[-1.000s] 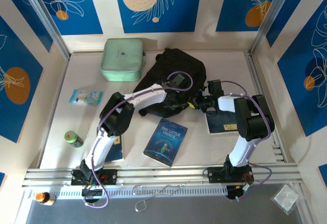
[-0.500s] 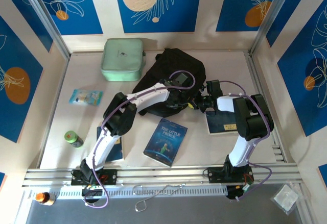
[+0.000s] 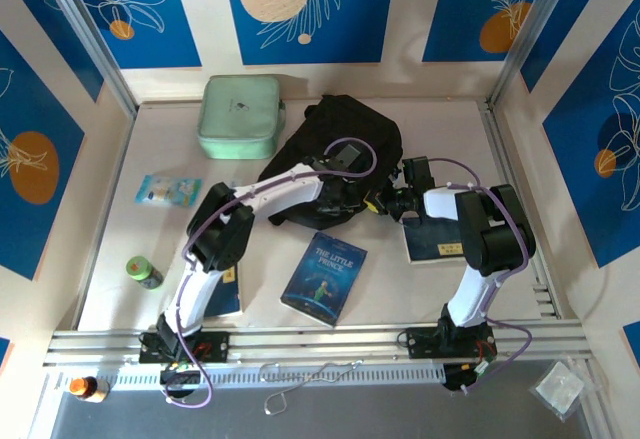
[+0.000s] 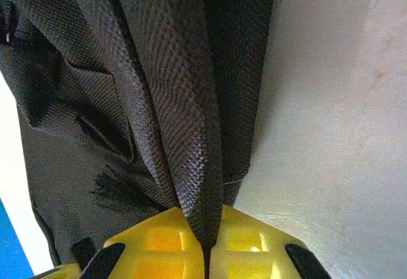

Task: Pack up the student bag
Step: Unzip the student bag at the top-center of the table.

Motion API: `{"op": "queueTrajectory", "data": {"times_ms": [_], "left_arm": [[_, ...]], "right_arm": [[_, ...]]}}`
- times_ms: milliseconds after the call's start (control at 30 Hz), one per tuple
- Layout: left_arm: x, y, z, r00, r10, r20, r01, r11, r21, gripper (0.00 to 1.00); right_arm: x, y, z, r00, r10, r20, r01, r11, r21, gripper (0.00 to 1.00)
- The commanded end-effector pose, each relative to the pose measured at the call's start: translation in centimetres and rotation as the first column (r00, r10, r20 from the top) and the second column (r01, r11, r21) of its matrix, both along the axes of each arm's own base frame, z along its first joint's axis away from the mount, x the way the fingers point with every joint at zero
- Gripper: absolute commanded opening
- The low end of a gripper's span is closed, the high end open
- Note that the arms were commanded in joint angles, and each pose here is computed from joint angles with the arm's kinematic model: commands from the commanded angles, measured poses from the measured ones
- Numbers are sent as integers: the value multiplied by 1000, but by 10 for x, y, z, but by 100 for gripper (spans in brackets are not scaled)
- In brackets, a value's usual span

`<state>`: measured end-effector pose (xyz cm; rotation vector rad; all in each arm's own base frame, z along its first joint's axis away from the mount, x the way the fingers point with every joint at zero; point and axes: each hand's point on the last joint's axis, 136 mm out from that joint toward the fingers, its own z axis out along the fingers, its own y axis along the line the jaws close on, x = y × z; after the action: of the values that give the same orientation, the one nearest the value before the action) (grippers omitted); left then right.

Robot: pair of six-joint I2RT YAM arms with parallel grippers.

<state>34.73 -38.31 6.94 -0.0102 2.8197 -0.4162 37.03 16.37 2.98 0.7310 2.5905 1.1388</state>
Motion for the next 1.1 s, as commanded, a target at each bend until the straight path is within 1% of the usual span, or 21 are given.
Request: {"op": "queueTrajectory", "data": {"times_ms": [0,100,200,500,633,833,1000,1067], "left_arm": [[0,10,22,998,-12,61,11,1000,21,0],[0,15,22,997,-23,73,20,999,43,0],[0,22,23,995,-41,88,34,996,80,0],[-5,63,34,986,-88,144,50,968,245,0],[-7,77,39,984,-88,155,44,963,267,0],[-6,104,33,986,-75,146,25,949,314,0],[-2,131,32,985,-66,158,7,939,345,0],[1,139,31,983,-68,169,7,941,339,0]], "right_arm": [[-6,-6,-7,999,-6,-54,5,1000,-27,6],[-4,-7,-6,998,-9,-54,7,999,-35,6],[-2,-8,-5,998,-13,-55,10,999,-51,3],[13,-14,4,999,-23,-24,20,994,-109,2],[17,-14,6,1000,-21,-13,19,993,-120,2],[23,-18,8,1000,-18,5,19,989,-144,2],[39,-25,18,999,-17,48,24,988,-154,3],[47,-29,24,998,-17,62,26,988,-151,3]]}}
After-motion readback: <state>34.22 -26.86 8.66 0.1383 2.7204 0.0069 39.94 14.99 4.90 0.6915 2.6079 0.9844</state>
